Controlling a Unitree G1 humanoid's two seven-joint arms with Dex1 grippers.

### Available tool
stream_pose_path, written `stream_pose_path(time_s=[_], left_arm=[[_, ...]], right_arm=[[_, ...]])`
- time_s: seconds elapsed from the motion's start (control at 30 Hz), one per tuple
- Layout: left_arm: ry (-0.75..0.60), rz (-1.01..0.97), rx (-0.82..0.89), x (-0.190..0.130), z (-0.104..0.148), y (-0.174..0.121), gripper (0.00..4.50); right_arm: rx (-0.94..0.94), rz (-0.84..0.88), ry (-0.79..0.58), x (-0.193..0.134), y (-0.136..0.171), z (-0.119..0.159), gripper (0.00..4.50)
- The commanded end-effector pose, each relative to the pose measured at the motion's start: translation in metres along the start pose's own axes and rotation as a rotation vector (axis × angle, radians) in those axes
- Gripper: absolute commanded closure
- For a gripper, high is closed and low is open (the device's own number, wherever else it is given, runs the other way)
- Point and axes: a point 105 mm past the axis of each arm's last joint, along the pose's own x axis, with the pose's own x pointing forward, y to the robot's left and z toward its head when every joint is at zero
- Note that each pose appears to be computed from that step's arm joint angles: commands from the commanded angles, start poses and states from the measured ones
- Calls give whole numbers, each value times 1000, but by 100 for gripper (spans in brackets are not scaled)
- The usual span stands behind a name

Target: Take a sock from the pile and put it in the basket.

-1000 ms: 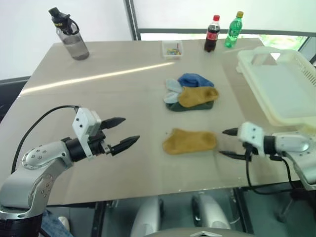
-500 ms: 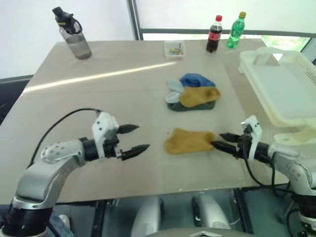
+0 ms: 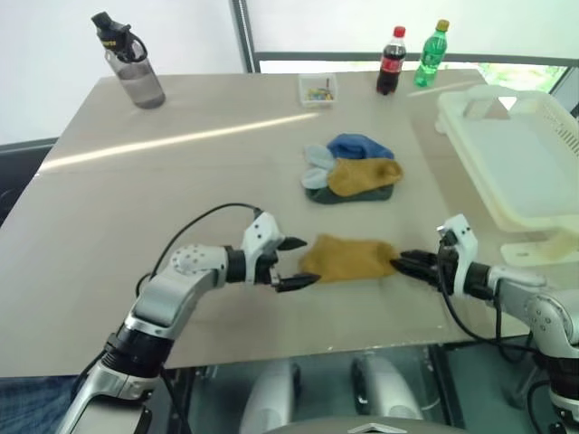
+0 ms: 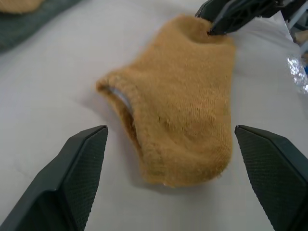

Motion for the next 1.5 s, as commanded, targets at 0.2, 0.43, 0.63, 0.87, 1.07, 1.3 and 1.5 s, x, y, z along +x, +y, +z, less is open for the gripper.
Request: stream_pose_path(time_s=[0.2,0.43,0.63,0.87,1.07,1.3,1.5], left_arm=[[20,-46,55,3,0,-4,0],[-10,-45,75,10,5,-4,0],[-76,-37,63,6,20,-4,0],[-137,7,68,-5,34,2,0],[-161,62,97,-26,40,9,0],[-123,87,129,-56,36,9,0],[-117,113,167,-73,52,7,0]], right_arm=[[-23,13,-46,-2,7,11,444],[30,51,-216,-26,7,46,444],[11,215,-391,-62,33,95,444],[56,432,-294,-32,91,99,444],[179,203,-11,48,81,49,444],[244,57,146,85,67,21,444],[286,79,121,104,78,28,391]])
